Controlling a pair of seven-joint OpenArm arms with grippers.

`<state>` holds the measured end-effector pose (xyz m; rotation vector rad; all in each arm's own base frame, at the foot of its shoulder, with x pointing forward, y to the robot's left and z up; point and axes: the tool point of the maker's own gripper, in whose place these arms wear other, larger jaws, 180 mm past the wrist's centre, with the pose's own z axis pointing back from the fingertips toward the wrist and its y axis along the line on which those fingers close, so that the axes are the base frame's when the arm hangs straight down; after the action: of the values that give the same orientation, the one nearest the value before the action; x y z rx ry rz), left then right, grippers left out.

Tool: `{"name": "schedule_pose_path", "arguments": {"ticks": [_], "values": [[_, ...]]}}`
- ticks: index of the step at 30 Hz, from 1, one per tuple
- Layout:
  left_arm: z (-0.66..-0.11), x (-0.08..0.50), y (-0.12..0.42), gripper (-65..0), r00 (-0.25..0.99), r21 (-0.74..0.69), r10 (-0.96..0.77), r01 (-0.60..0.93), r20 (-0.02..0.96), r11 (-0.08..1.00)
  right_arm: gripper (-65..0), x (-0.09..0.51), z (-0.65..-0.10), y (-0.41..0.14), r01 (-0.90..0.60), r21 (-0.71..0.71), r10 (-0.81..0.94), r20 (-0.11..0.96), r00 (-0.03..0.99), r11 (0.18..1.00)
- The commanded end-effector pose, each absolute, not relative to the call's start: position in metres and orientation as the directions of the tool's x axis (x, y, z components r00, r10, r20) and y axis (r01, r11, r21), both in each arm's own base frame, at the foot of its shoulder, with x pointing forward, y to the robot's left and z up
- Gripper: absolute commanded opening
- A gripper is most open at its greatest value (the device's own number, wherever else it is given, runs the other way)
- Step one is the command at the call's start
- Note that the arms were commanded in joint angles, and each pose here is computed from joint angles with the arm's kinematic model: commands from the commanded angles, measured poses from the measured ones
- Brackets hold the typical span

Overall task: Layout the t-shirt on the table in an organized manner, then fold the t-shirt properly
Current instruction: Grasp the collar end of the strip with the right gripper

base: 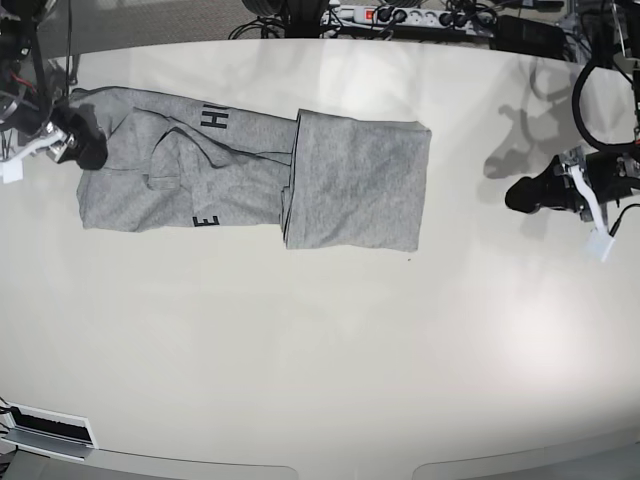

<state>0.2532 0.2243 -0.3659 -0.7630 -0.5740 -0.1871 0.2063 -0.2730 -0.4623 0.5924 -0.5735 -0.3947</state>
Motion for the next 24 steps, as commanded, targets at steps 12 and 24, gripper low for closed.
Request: {"name": "schedule_pose_path", "arguments": {"ticks": [12,24], "values": [[-0.352,0.262,0.228,-65.0,0.804,-0.582,0.045,0.389,0.593,0.714,-21.5,0.207,-0.459,-0.252,0.186,0.745,-0.546,0.271,0.793,0.640],[-0.350,0.266,0.227,-65.0,0.793,-0.585,0.064,0.389,0.605,0.712,-34.8,0.202,-0.464,-0.211,0.115,0.777,-0.429,0.211,0.879,0.619]]}}
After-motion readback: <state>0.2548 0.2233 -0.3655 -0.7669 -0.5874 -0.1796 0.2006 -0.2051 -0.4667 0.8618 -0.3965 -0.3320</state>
